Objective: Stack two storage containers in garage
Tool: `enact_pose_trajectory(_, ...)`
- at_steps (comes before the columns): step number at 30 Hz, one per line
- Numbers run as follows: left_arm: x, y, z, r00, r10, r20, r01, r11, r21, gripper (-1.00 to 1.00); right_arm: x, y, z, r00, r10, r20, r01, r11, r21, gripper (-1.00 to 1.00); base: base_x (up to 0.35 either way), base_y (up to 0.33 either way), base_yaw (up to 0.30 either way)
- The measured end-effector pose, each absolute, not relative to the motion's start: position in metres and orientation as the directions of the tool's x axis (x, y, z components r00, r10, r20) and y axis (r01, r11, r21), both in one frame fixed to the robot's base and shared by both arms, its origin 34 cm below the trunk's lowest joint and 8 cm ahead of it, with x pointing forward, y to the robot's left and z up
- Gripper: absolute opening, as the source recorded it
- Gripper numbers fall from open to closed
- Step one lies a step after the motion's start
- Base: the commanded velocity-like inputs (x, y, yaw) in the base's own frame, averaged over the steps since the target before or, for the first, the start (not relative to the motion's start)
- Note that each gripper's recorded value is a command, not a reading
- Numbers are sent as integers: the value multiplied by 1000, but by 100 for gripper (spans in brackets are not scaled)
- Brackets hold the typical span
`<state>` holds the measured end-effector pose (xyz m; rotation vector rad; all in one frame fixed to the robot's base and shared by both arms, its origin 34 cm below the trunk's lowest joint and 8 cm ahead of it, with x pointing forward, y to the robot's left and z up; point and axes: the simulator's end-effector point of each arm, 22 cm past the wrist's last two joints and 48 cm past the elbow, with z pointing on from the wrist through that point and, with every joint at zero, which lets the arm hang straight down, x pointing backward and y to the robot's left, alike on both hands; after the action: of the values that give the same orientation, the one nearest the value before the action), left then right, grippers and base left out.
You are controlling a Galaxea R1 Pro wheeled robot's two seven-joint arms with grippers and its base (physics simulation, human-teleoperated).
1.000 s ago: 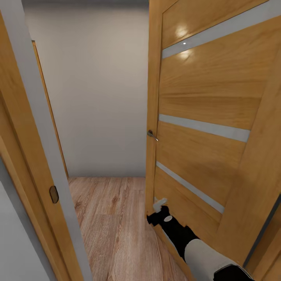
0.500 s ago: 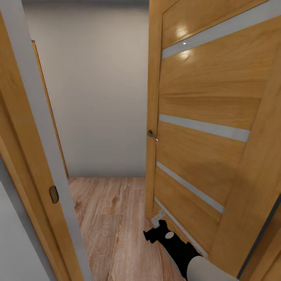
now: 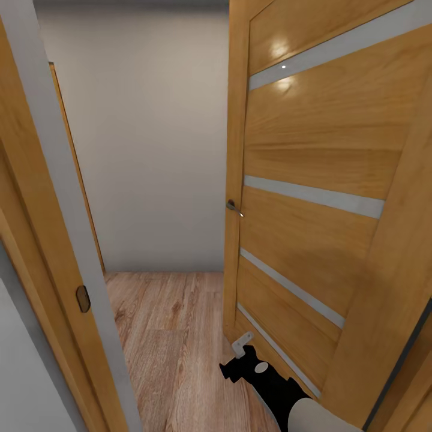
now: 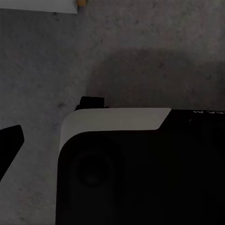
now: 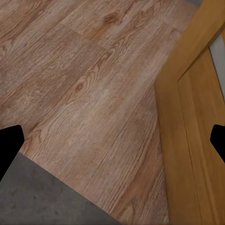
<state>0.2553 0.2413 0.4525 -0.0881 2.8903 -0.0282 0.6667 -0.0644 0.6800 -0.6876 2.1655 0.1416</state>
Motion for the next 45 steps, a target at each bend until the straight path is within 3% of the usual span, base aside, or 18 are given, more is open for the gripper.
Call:
enact_pose_trajectory(12,255,241,453,-967,-64,-247,-59,998,-27,100,666,-64,679,-499,-426,-754,-521,843,-132,100,0,0,0)
enact_pose_trajectory(24,255,242,453,-967,-63,-247,-59,998,-25,100,667,-64,680,-497,-427,-755,-522,842,-133,100,0,-191,0)
enact_pose_trajectory(45,256,242,453,-967,-66,-247,-61,998,-27,100,648,-66,658,-521,-443,-730,-542,832,-117,100,21,-7,0)
